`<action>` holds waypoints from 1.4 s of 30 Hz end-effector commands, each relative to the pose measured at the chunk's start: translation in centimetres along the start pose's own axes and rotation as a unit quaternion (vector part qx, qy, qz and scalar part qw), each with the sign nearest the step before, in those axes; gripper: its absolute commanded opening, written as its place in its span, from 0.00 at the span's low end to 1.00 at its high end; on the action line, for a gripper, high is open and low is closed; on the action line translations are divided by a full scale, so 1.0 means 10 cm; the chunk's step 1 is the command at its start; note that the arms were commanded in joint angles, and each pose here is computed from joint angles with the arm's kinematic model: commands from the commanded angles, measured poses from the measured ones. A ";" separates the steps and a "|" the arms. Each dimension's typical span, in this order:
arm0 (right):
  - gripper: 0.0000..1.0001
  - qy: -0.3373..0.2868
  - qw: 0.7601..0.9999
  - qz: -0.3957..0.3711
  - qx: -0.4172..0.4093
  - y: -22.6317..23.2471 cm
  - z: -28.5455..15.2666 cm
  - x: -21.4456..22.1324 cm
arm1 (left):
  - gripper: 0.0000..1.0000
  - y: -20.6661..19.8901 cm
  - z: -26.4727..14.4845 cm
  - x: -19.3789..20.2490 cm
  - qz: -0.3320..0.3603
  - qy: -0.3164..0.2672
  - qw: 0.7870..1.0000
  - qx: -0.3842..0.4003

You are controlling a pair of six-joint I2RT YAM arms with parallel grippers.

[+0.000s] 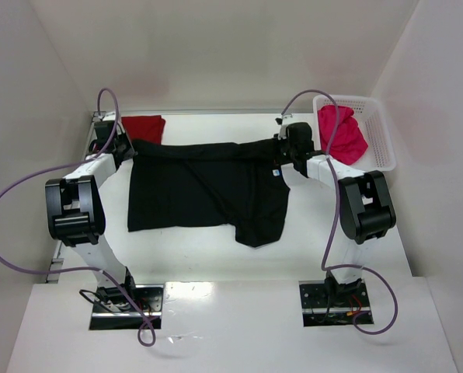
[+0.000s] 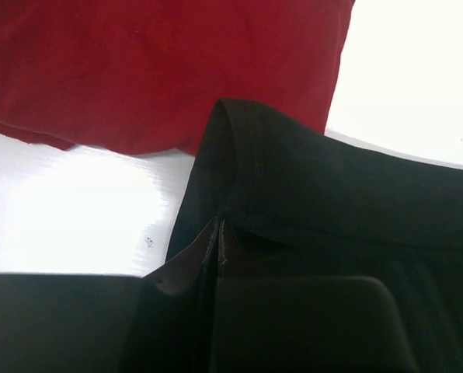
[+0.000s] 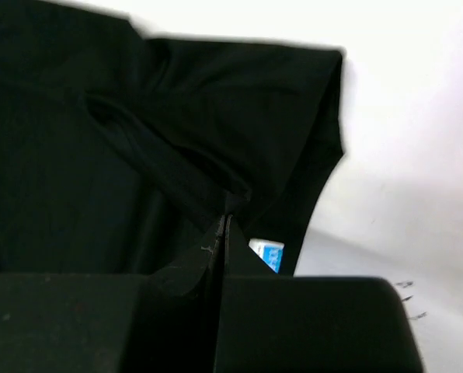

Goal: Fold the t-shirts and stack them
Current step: Fold the flattened tshirt in 1/3 of the way

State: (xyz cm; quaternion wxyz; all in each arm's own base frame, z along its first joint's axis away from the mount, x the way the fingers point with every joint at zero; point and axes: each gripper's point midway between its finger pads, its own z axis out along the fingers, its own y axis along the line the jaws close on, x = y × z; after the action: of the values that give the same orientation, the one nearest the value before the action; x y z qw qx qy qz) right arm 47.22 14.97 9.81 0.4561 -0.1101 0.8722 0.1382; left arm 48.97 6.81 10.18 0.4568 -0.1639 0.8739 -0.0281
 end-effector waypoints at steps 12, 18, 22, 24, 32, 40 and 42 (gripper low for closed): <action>0.01 0.072 0.996 -0.035 -0.048 0.15 -0.20 0.25 | 0.00 -0.06 -0.01 0.24 -0.008 0.036 0.999 0.029; 0.11 0.083 0.996 -0.031 -0.030 0.06 -0.19 0.30 | 0.00 0.02 -0.02 0.31 -0.009 0.048 0.999 0.008; 0.33 0.061 0.997 -0.023 -0.027 -0.04 -0.30 0.11 | 0.08 0.05 -0.01 0.31 -0.015 0.057 0.998 -0.004; 0.45 0.041 0.999 -0.020 -0.024 -0.06 -0.37 -0.06 | 0.30 0.12 -0.01 0.34 -0.020 0.057 0.998 -0.024; 0.93 -0.052 0.996 -0.013 -0.070 0.13 -0.50 -0.87 | 0.78 0.14 -0.12 -0.28 -0.045 -0.004 0.999 -0.016; 0.87 -0.015 0.990 -0.019 -0.136 0.51 0.09 -0.73 | 0.85 -0.38 -0.19 -0.66 -0.008 -0.041 0.991 0.127; 0.80 0.009 0.987 -0.035 -0.155 0.80 0.22 -0.58 | 0.85 -0.42 -0.14 -0.66 -0.013 -0.036 0.990 0.139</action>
State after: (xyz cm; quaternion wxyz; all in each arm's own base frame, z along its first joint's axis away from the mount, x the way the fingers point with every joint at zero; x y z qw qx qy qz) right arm 50.83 18.73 16.42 0.4634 -0.1629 0.8416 0.2246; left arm 50.76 6.42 14.82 0.4769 -0.1587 0.8582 -0.1038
